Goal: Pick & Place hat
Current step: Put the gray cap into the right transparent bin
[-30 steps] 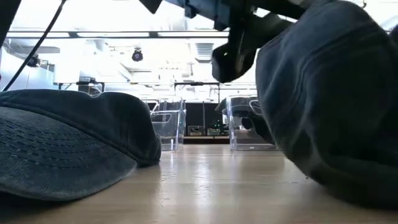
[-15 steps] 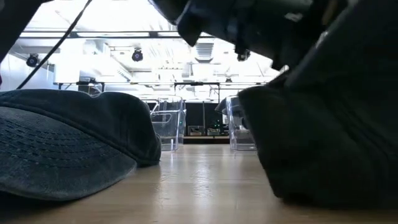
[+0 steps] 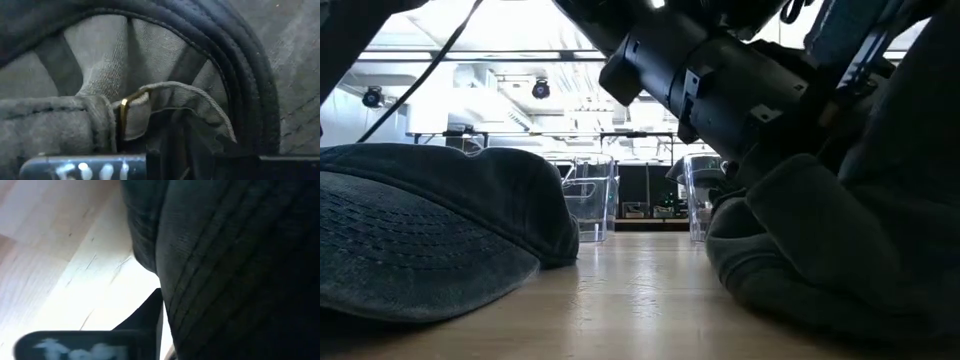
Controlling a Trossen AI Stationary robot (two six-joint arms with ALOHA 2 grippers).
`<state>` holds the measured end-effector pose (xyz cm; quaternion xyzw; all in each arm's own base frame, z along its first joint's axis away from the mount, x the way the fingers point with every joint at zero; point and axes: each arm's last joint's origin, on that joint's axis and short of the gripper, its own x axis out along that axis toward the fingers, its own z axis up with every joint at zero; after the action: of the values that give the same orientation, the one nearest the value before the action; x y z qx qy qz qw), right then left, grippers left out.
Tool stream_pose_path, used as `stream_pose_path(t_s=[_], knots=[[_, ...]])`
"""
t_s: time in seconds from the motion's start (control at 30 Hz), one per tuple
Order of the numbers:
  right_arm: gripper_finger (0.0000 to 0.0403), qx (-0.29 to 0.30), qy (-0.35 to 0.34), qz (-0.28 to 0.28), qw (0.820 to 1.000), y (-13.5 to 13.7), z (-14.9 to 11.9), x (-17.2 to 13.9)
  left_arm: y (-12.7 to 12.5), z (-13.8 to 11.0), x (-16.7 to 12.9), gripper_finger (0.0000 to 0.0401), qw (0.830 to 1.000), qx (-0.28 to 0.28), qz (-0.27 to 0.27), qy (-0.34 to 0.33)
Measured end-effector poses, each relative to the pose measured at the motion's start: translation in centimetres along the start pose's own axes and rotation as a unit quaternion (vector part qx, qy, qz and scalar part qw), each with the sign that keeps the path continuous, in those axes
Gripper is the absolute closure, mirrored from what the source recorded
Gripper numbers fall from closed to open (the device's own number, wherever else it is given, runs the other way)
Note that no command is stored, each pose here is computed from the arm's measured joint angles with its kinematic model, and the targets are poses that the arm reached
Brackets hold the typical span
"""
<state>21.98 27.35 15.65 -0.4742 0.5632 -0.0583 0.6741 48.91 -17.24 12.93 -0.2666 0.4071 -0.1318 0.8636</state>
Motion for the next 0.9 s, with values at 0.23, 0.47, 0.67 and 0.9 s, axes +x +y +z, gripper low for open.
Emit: stream_pose_path(t_s=[0.23,0.47,0.67,0.9], knots=[[0.0276,0.065,0.005,0.024,0.998,-0.3,0.3,-0.3,0.0,0.6,-0.6,0.0339,0.999,0.009,0.027,-0.022],[0.0204,0.064,-0.021,0.028,0.997,0.0,0.2,-2.7,1.6,1.4,-1.3,0.0339,0.998,0.003,0.056,-0.016],[0.0171,0.084,-0.094,0.042,0.991,0.7,-0.7,-7.3,1.8,2.1,-2.1,0.0339,0.998,0.006,0.058,-0.021],[0.0167,0.265,-0.122,0.105,0.951,-0.2,-2.6,-11.4,0.1,3.5,-4.4,0.0339,0.998,0.020,0.041,-0.049]])
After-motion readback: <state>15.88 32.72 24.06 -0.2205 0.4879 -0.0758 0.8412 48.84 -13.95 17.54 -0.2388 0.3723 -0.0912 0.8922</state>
